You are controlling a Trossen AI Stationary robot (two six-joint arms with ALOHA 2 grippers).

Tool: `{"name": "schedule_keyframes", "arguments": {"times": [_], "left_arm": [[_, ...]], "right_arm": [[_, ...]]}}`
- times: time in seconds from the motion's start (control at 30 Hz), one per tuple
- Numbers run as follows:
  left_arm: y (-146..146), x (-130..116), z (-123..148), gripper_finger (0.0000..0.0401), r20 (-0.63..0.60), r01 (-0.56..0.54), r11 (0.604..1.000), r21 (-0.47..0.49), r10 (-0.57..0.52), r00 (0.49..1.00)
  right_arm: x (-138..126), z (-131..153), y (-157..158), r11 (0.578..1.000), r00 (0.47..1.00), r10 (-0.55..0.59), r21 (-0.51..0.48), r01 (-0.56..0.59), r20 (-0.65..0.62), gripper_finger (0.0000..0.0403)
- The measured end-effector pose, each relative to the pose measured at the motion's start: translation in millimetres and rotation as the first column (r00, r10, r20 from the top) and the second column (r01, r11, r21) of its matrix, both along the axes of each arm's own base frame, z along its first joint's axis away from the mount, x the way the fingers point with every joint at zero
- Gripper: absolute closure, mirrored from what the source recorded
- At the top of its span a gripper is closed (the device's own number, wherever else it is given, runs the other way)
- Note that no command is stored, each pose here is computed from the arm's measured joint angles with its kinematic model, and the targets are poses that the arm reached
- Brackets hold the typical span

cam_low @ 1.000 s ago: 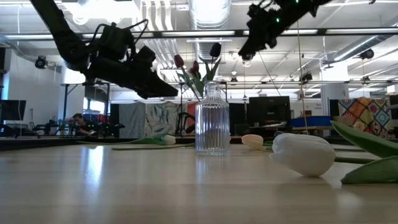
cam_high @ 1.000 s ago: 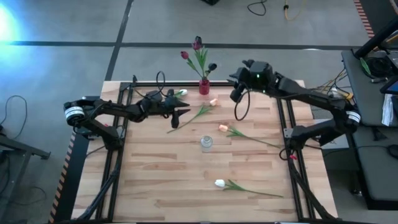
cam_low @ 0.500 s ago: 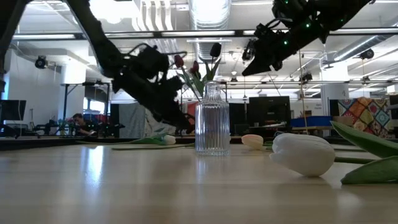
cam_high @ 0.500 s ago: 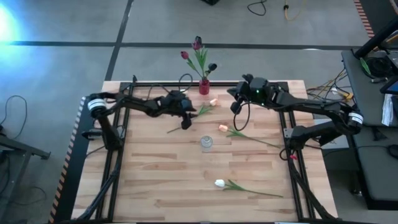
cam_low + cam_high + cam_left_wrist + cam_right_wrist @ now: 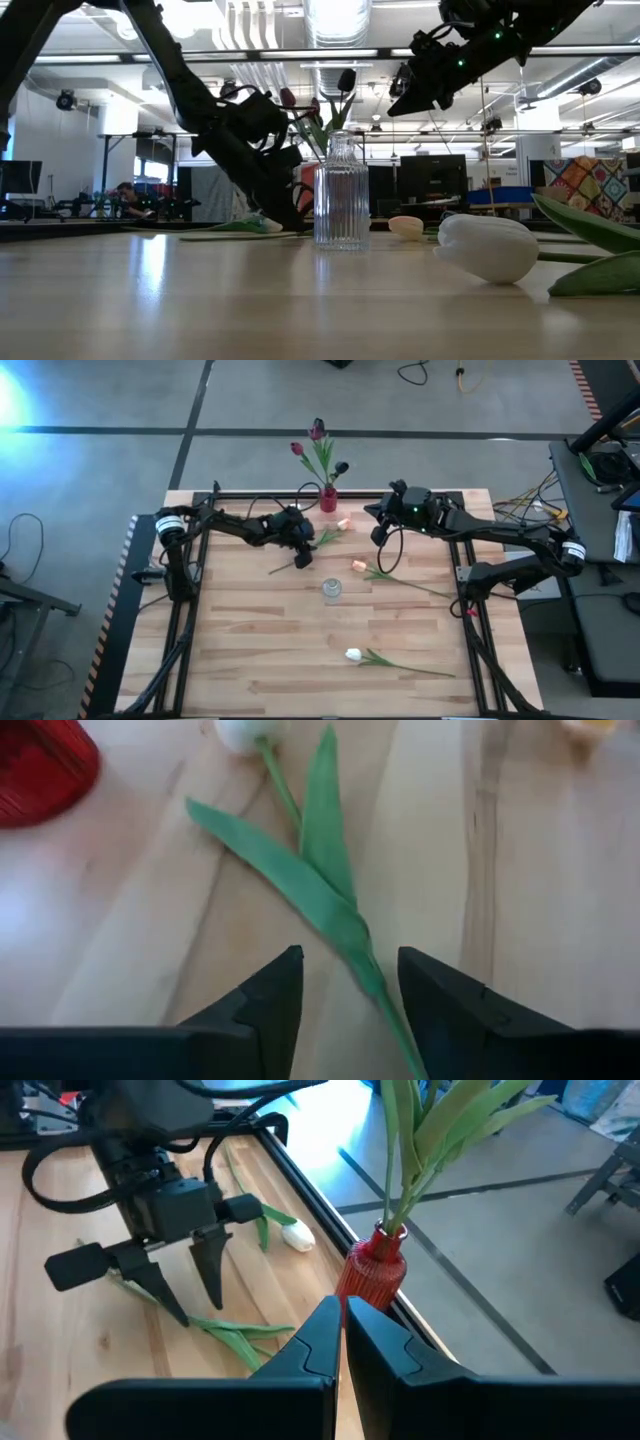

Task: Sort flowers into vase by color
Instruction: Put the top orange tulip into the transparent vase

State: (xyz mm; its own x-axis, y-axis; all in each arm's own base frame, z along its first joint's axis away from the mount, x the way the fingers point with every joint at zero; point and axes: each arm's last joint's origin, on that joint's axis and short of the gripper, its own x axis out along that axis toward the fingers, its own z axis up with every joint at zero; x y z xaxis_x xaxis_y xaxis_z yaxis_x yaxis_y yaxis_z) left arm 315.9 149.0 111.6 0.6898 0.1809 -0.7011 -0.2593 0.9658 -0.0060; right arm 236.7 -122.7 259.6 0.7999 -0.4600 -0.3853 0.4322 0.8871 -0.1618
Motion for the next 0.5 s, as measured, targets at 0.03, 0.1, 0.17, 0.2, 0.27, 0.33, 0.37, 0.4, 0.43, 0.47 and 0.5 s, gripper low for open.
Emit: {"name": "schedule_keyframes", "arguments": {"times": [0.03,0.1,0.17,0.2,0.27,0.33,0.37,0.4,0.43,0.47,0.5], "left_arm": [[-0.4,-0.8,-0.8,0.0257,-0.012,0.005,1.0,-0.001,-0.005,1.0],[-1.1,-2.2,-2.3,0.027,-0.035,0.015,1.0,-0.001,-0.015,0.999],[-1.5,-3.1,-3.3,0.0283,-0.05,0.023,1.0,-0.001,-0.023,0.998],[-1.7,-3.4,-3.5,0.0288,-0.056,0.028,1.0,0.0,-0.028,0.998],[-2.3,-4.1,-4.1,0.0301,-0.063,0.037,0.999,0.005,-0.036,0.997],[-3.0,-4.4,-4.5,0.0319,-0.068,0.051,0.999,0.015,-0.05,0.996],[-3.5,-4.6,-4.5,0.0329,-0.07,0.06,0.998,0.019,-0.059,0.996],[-4.2,-4.8,-4.0,0.0342,-0.071,0.072,0.997,0.026,-0.07,0.995],[-5.8,-5.1,-3.6,0.0357,-0.072,0.083,0.996,0.027,-0.08,0.994],[-7.1,-5.8,-3.0,0.0373,-0.073,0.09,0.996,0.028,-0.088,0.993],[-8.3,-7.0,-2.4,0.0386,-0.069,0.102,0.995,0.024,-0.1,0.993]], "right_arm": [[0.0,0.0,0.0,1.0,1.0,-0.001,0.002,0.001,0.001,0.039],[0.1,0.0,0.1,1.0,1.0,-0.001,0.003,0.001,0.002,0.039],[0.1,0.0,0.1,1.0,1.0,-0.001,0.003,0.001,0.002,0.039],[0.1,0.0,0.1,1.0,1.0,-0.001,0.003,0.001,0.002,0.039],[0.3,0.1,0.5,1.0,1.0,0.001,0.002,-0.001,0.002,0.039],[0.8,0.1,1.4,1.0,1.0,0.005,0.002,-0.005,0.002,0.039],[1.2,0.1,2.2,1.0,1.0,0.008,0.002,-0.008,0.002,0.039],[1.4,-0.1,2.8,1.0,1.0,0.009,0.0,-0.009,0.003,0.039],[1.7,-0.7,3.6,1.0,1.0,0.008,-0.003,-0.008,0.003,0.039],[2.1,-2.1,5.0,1.0,1.0,0.014,-0.006,-0.014,0.005,0.039],[2.4,-4.1,6.5,1.0,1.0,0.019,-0.009,-0.019,0.01,0.039]]}}
